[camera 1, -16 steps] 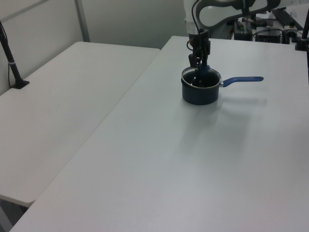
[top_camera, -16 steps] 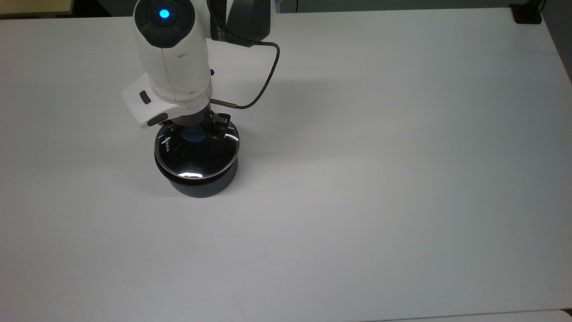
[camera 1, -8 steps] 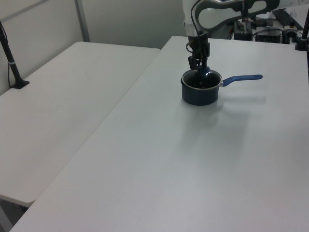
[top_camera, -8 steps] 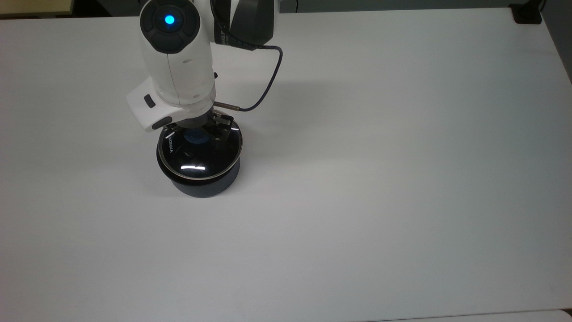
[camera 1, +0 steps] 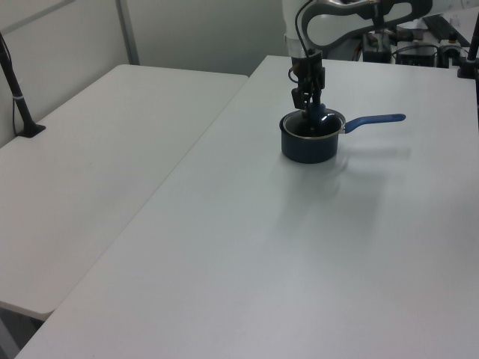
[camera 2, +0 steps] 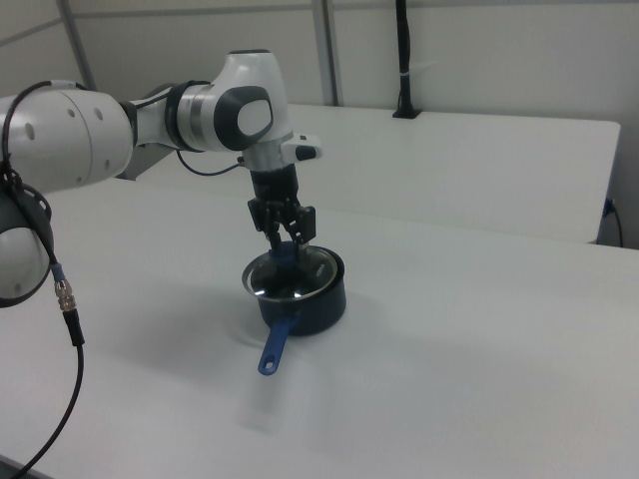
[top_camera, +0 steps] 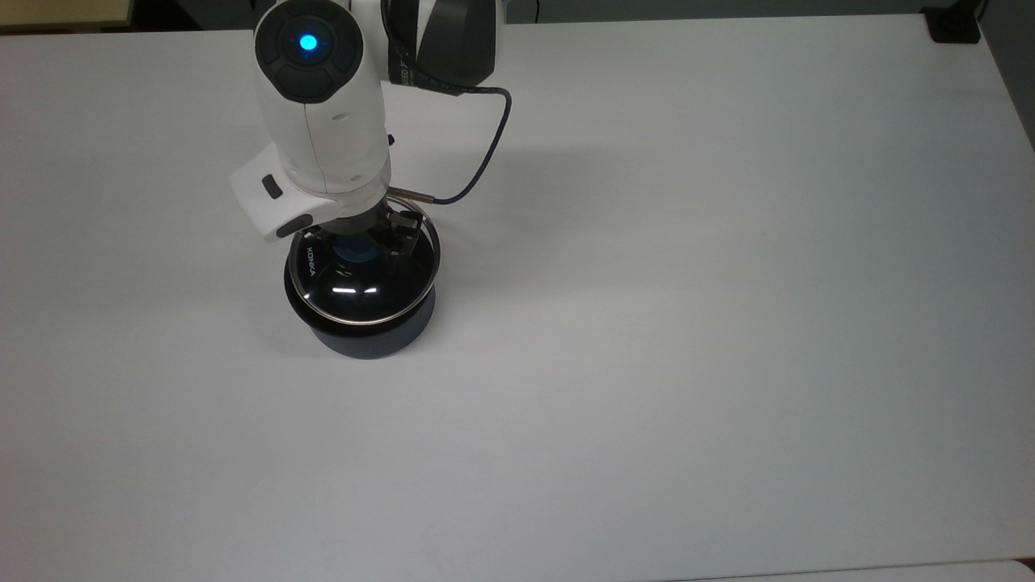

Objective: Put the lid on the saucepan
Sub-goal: 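Settle the lid flat onto the saucepan rim and open the gripper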

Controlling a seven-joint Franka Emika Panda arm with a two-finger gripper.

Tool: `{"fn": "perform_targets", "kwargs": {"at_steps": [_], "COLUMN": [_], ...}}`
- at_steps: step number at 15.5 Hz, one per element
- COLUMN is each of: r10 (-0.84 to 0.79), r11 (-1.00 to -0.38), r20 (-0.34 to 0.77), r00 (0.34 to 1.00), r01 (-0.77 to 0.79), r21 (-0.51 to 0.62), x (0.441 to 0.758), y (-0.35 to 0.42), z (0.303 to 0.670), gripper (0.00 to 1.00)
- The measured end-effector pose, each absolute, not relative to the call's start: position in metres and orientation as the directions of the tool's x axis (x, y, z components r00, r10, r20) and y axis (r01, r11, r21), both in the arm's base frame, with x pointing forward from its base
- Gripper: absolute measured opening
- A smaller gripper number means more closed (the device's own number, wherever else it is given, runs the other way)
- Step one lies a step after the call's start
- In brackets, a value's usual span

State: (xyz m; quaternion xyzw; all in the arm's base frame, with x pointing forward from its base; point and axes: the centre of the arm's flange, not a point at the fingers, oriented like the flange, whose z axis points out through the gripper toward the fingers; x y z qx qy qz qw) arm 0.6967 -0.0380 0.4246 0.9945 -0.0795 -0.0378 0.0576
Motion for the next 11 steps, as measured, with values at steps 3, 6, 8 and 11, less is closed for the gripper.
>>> {"fn": "perform_targets", "kwargs": {"at_steps": [3, 6, 8, 11], "r10": [-0.167, -0.169, -0.171, -0.177], "r11": [-0.98, -0.979, -0.979, -0.978], "r20": [-0.041, -0.031, -0.032, -0.029], "r00": [0.985, 0.985, 0.985, 0.984], "r01": [-0.161, -0.165, -0.166, -0.173], "r21": [0.118, 0.117, 0.117, 0.117], "x": [0.7002, 0.7023, 0.7028, 0.7031], "y": [-0.0385, -0.0394, -0.0391, -0.0392], "z": [0.4241, 0.4216, 0.42, 0.4201], "gripper": [0.61, 0.61, 0.61, 0.61]}}
